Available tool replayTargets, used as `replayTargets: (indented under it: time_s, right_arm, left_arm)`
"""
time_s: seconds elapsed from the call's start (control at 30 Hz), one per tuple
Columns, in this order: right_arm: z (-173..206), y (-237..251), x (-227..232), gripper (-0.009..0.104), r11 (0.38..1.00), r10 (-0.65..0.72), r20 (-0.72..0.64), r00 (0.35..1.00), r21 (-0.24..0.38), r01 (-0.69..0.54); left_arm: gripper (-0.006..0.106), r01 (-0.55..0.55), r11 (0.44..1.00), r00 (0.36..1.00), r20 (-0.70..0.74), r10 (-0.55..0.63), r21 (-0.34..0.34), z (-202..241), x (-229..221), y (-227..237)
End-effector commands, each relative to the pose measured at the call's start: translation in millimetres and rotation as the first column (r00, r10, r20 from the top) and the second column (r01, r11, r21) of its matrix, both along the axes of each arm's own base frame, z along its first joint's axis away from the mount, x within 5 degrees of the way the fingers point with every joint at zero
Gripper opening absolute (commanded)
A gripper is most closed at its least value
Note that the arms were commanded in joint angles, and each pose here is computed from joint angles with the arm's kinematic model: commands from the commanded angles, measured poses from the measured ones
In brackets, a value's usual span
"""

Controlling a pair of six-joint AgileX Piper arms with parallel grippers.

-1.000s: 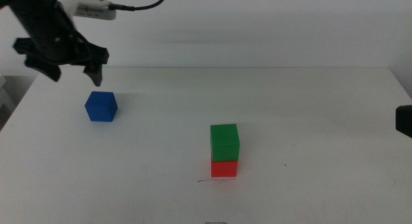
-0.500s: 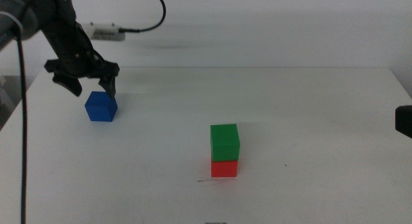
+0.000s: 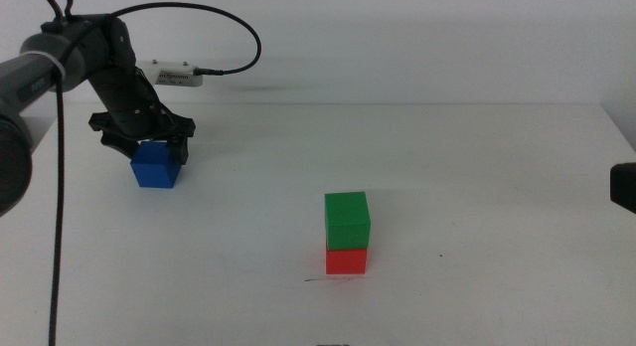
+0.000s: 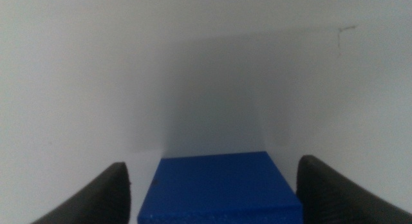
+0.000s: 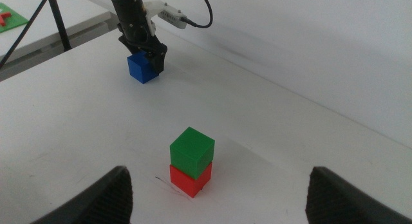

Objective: Stack red cubes first, then green, then blue cubes in a specific spot.

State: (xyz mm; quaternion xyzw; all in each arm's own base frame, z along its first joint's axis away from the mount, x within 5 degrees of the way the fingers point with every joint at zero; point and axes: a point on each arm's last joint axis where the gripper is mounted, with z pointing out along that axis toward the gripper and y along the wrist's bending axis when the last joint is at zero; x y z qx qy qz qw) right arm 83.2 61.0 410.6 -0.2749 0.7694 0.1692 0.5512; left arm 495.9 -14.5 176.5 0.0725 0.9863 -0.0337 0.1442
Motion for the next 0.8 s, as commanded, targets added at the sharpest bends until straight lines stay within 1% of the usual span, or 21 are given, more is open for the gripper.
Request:
replayTargets:
  time_s: [0.0,0.03,0.1,0.2,0.3,0.37,0.43,0.47,0.53,0.6,0.77]
  right_arm:
    - [15.1,-1.1,0.9,0.083,0.999,-0.013,0.093,0.996,0.046,0.008]
    - [15.1,-1.1,0.9,0.083,0.999,-0.013,0.093,0.996,0.046,0.008]
    - [15.1,-1.1,0.9,0.083,0.999,-0.013,0.093,0.996,0.046,0.008]
    - [15.1,-1.1,0.9,0.083,0.999,-0.013,0.093,0.996,0.046,0.008]
    - [15.1,-1.1,0.9,0.083,0.999,-0.013,0.093,0.996,0.046,0.008]
    - [15.1,-1.1,0.9,0.083,0.999,-0.013,0.093,0.996,0.046,0.008]
    - [15.1,-1.1,0.9,0.083,0.999,-0.013,0.093,0.996,0.046,0.008]
    - [15.1,-1.1,0.9,0.083,0.999,-0.013,0.093,0.996,0.046,0.008]
    - [15.1,-1.1,0.9,0.083,0.999,-0.013,0.093,0.996,0.046,0.008]
    - [15.1,-1.1,0.9,0.083,0.999,-0.013,0.093,0.996,0.046,0.008]
    - [15.1,-1.1,0.9,0.083,0.999,-0.013,0.093,0.996,0.046,0.008]
  left_arm:
    - [0.076,0.022,1.0,0.991,0.133,-0.021,-0.009,42.7,2.0,-2.1]
    - [0.072,0.026,1.0,0.991,0.134,-0.025,-0.007,42.7,2.1,-1.7]
    - [0.058,0.023,1.0,0.992,0.123,-0.021,-0.012,42.3,1.2,-0.3]
    - [0.037,0.02,0.999,0.995,0.099,-0.015,-0.05,47.1,-2.9,-2.4]
    - [0.019,0.028,0.996,0.998,0.057,-0.023,-0.087,54.3,-9.9,-5.8]
    - [0.009,0.037,0.995,0.999,0.022,-0.035,-0.096,62.8,-17.3,-6.7]
    - [0.001,0.022,0.992,0.999,0.026,-0.019,-0.121,77.5,-25.8,-8.4]
    - [-0.001,0.014,0.991,0.999,0.039,-0.009,-0.131,86.7,-32.0,-9.6]
    - [-0.002,-0.001,0.989,0.999,0.049,0.009,-0.147,100.5,-50.0,-13.5]
    - [-0.002,-0.02,0.988,0.997,0.071,0.031,-0.153,114.9,-77.4,-21.1]
    - [-0.002,-0.069,0.984,0.984,0.15,0.094,-0.164,134.0,-149.0,-53.4]
